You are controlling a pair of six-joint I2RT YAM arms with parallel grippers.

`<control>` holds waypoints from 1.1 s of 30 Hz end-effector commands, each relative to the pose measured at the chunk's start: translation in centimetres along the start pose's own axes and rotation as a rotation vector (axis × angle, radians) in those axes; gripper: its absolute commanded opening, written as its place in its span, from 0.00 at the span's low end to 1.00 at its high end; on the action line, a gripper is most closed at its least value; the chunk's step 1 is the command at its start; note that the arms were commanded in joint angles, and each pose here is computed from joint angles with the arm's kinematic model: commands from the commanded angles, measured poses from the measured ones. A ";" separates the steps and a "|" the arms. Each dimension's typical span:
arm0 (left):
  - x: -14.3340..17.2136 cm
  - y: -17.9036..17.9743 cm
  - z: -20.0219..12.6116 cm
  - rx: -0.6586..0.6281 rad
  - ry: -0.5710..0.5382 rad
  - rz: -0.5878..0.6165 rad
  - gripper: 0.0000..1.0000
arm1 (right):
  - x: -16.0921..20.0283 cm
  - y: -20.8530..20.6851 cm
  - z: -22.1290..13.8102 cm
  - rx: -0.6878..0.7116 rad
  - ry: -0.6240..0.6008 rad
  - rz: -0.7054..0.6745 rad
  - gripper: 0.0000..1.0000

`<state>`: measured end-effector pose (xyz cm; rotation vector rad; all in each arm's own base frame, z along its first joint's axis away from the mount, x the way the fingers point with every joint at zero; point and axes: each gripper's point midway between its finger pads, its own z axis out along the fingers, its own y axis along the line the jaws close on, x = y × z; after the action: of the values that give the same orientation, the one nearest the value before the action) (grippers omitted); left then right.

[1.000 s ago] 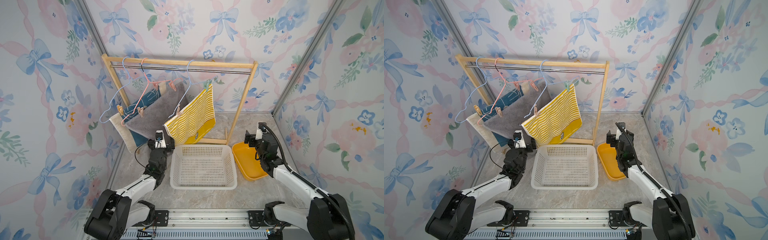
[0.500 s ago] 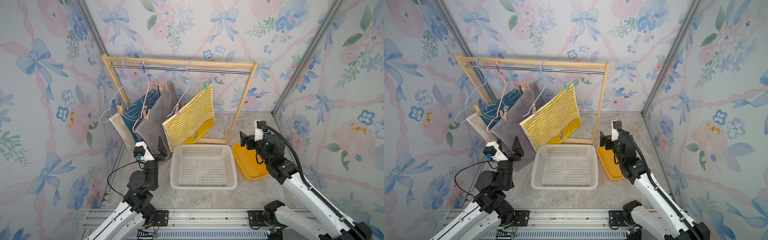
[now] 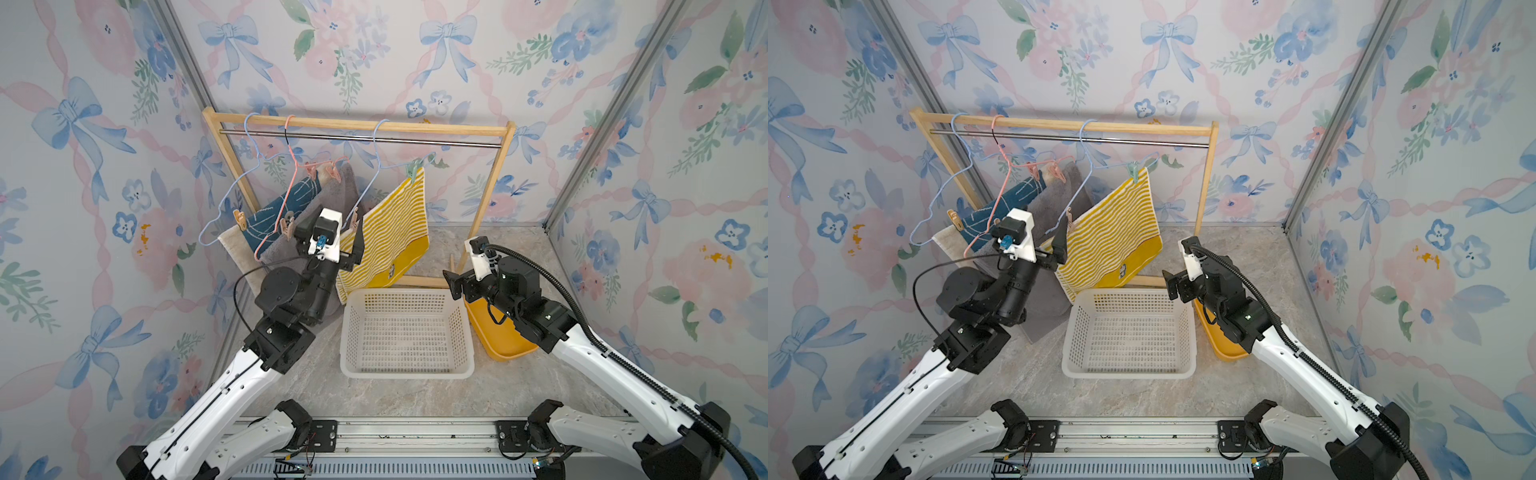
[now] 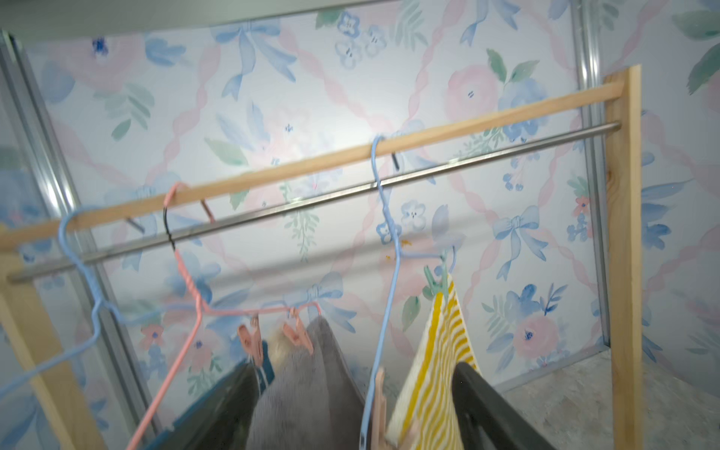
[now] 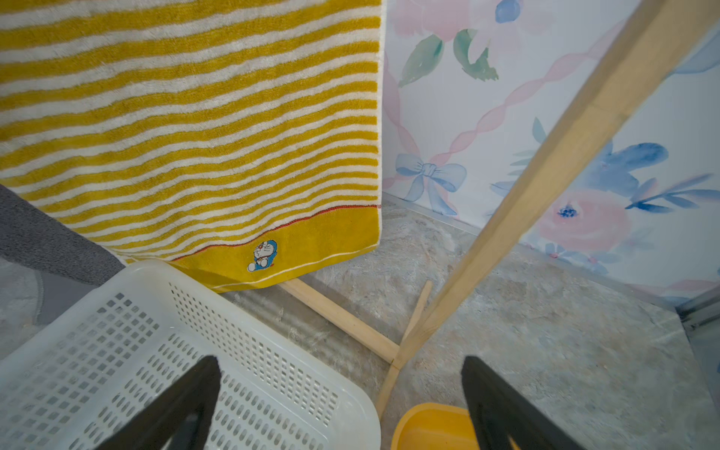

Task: Remove the clothespins securing towels to the hanger
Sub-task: Pick up the hanger from the clothesline.

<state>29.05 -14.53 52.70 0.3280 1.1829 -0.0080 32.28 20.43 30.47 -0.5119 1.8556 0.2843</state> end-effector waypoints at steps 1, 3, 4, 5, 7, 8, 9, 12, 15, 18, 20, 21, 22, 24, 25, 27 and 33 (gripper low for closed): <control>-2.7 -2.0 2.4 0.177 -0.012 0.116 0.82 | -1.5 1.3 -0.6 -0.059 -0.013 -0.011 0.99; -2.7 -2.0 4.5 0.224 0.026 0.140 0.82 | -1.7 1.6 -0.6 -0.074 -0.018 -0.014 0.99; -2.5 -1.8 5.3 0.245 0.048 0.152 0.81 | -1.7 1.8 -0.6 -0.081 -0.019 -0.017 0.98; -1.6 -1.5 6.4 0.254 0.086 0.160 0.80 | -1.8 1.9 -0.7 -0.087 -0.023 -0.020 0.99; -0.4 -1.0 7.7 0.290 0.133 0.168 0.76 | -1.7 2.1 -0.6 -0.093 -0.026 -0.023 0.99; 0.4 -0.7 8.3 0.308 0.154 0.167 0.76 | -1.6 2.2 -0.6 -0.095 -0.023 -0.028 0.98; 1.0 -0.7 8.6 0.334 0.165 0.159 0.75 | -1.6 2.3 -0.6 -0.098 -0.026 -0.032 0.98; 2.7 -0.5 8.8 0.419 0.183 0.127 0.71 | -1.3 2.3 -0.5 -0.095 -0.024 -0.040 0.98; 4.4 -0.8 8.5 0.469 0.214 0.125 0.65 | -0.8 2.2 -0.3 -0.092 -0.021 -0.044 0.98; 5.4 -1.5 7.9 0.504 0.228 0.121 0.60 | -0.4 2.2 -0.1 -0.089 -0.019 -0.042 0.98; 5.7 -1.9 7.5 0.526 0.226 0.118 0.59 | -0.1 2.3 0.2 -0.088 -0.014 -0.042 0.98; 5.9 -2.1 7.3 0.540 0.227 0.115 0.58 | 0.0 2.3 0.3 -0.088 -0.010 -0.039 0.98; 6.0 -2.3 7.2 0.548 0.228 0.112 0.56 | 0.2 2.4 0.4 -0.090 -0.007 -0.037 0.98; 6.2 -2.4 7.2 0.554 0.232 0.102 0.53 | 0.4 2.4 0.6 -0.090 -0.003 -0.036 0.98; 6.4 -2.5 7.3 0.555 0.239 0.097 0.50 | 0.5 2.4 0.6 -0.089 0.000 -0.035 0.98; 7.2 -2.5 7.4 0.551 0.258 0.092 0.47 | 0.7 2.4 0.6 -0.089 0.002 -0.037 0.98; 9.1 -3.1 8.1 0.553 0.304 0.060 0.04 | 1.1 2.2 0.6 -0.080 0.003 -0.036 0.98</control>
<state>39.10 -17.64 47.38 0.8673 1.4356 -0.2110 31.71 22.10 29.41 -0.5919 1.8508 0.3307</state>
